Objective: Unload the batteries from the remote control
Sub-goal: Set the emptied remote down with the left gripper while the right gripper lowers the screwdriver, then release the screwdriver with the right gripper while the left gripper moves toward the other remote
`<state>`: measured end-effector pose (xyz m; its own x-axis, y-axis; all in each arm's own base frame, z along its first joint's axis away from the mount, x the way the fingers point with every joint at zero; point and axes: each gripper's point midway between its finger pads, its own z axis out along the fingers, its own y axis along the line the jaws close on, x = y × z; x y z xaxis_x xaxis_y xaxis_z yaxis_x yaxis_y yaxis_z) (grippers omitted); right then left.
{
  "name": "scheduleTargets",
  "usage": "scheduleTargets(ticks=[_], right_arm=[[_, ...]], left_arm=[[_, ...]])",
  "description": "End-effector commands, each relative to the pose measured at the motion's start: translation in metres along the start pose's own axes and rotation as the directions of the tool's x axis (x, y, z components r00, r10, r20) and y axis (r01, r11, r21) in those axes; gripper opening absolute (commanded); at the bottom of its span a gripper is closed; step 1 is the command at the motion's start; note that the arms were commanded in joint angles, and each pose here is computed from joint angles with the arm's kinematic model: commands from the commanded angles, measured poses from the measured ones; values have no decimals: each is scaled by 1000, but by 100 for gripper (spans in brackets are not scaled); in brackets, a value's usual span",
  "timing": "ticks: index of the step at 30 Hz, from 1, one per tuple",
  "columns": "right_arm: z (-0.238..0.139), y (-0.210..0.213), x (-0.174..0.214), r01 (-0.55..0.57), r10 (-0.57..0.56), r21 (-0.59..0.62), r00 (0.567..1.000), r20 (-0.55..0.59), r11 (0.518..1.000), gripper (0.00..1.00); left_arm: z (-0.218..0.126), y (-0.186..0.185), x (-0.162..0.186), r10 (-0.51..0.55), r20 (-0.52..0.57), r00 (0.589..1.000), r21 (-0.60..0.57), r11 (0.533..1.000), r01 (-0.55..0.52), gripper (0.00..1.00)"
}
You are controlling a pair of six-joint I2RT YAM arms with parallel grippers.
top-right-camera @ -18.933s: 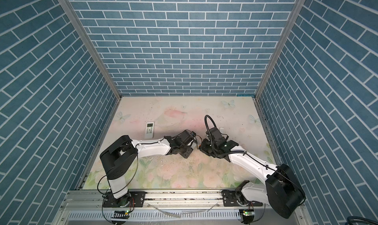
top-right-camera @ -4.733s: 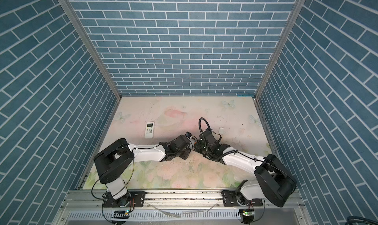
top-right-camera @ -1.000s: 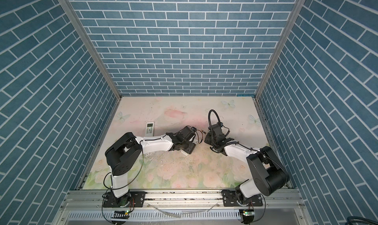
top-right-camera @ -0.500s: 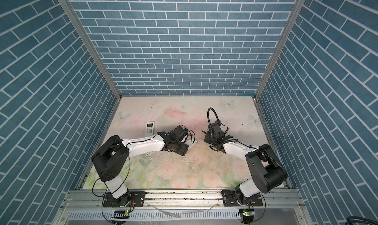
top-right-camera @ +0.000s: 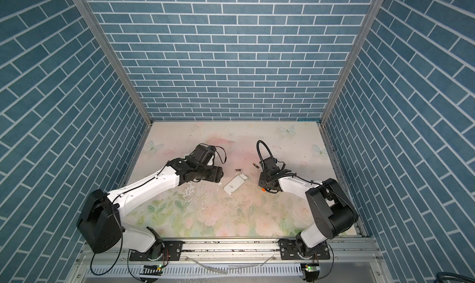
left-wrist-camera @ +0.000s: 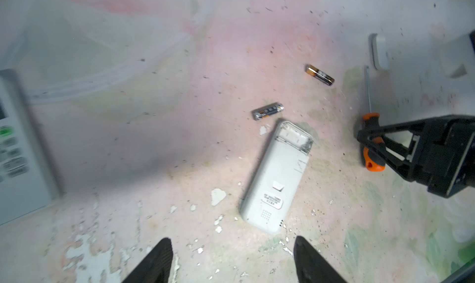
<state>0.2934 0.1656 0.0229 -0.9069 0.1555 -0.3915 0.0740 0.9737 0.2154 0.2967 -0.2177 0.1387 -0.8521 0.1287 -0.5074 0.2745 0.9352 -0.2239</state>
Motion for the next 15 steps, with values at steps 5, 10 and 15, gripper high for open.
scheduleTargets(ticks=[5, 10, 15], right_arm=[[-13, -5, -4, 82, -81, 54, 996, -27, 995, 48], [-49, 9, -27, 122, -123, 21, 992, 23, 992, 57], [-82, 23, -44, 146, -144, -28, 987, 79, 989, 61]], left_arm=[[-19, 79, 10, -157, -63, 986, -184, 973, 143, 83], [-15, 115, 8, -173, -91, 981, -298, 944, 139, 87], [-2, 140, 1, -180, -85, 980, -370, 919, 137, 87]])
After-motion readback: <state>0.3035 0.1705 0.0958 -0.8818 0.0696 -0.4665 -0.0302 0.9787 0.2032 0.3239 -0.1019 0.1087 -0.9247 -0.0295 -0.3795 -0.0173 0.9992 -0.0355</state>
